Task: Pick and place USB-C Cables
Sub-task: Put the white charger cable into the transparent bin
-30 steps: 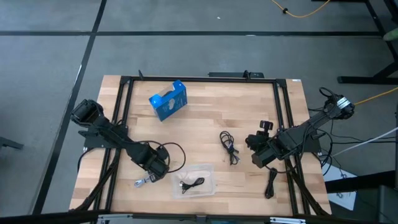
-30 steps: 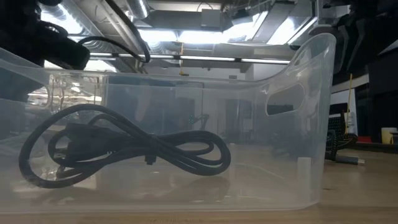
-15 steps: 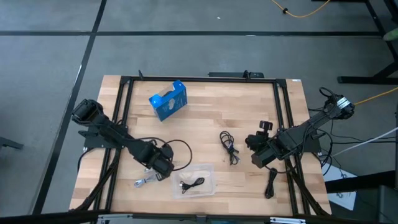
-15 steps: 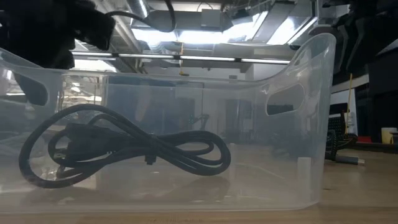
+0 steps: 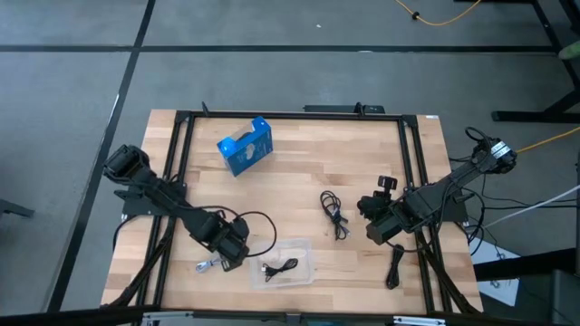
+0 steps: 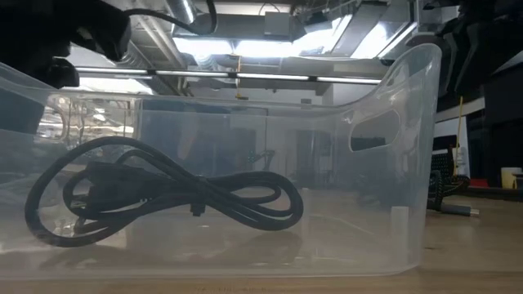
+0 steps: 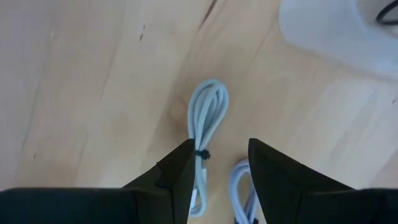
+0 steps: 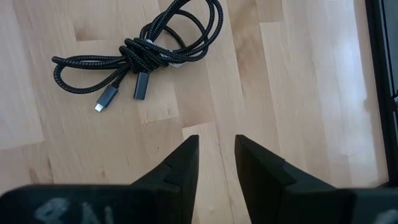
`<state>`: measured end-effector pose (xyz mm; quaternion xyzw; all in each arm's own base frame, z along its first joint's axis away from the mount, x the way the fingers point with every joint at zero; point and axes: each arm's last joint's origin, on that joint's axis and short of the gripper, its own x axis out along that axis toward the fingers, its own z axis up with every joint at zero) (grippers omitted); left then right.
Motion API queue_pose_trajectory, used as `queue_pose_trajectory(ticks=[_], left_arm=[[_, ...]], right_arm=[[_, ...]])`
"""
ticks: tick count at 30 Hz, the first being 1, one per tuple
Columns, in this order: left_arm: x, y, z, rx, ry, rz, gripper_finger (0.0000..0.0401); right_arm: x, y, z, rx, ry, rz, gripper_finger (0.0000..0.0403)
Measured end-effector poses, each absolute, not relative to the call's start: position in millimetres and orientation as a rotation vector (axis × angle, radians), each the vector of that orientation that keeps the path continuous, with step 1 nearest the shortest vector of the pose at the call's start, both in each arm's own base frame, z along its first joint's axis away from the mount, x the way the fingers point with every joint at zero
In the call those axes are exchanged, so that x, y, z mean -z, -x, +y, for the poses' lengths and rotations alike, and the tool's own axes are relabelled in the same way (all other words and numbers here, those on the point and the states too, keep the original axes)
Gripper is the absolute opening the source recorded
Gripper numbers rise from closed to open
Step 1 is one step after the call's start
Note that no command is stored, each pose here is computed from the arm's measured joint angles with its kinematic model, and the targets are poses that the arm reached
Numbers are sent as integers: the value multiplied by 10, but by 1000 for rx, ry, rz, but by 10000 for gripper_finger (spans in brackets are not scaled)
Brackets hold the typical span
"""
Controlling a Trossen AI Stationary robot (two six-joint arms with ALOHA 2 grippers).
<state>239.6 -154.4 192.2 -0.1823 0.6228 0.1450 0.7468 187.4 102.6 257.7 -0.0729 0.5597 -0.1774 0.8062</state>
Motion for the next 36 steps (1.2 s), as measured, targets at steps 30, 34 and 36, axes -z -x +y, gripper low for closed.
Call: queue_pose_trajectory(ticks=[30, 34, 36], left_arm=[[-1459, -2165, -1416, -373, 424, 1420, 141], [-1386, -2140, -1397, -372, 450, 1397, 141], [-1355, -2114, -1381, -378, 445, 1402, 141]], right_arm=[[-2578, -1880, 1030, 377, 152, 1193, 108], [-2578, -1880, 1031, 377, 151, 1193, 108], [-2578, -1880, 1031, 377, 151, 1192, 108]])
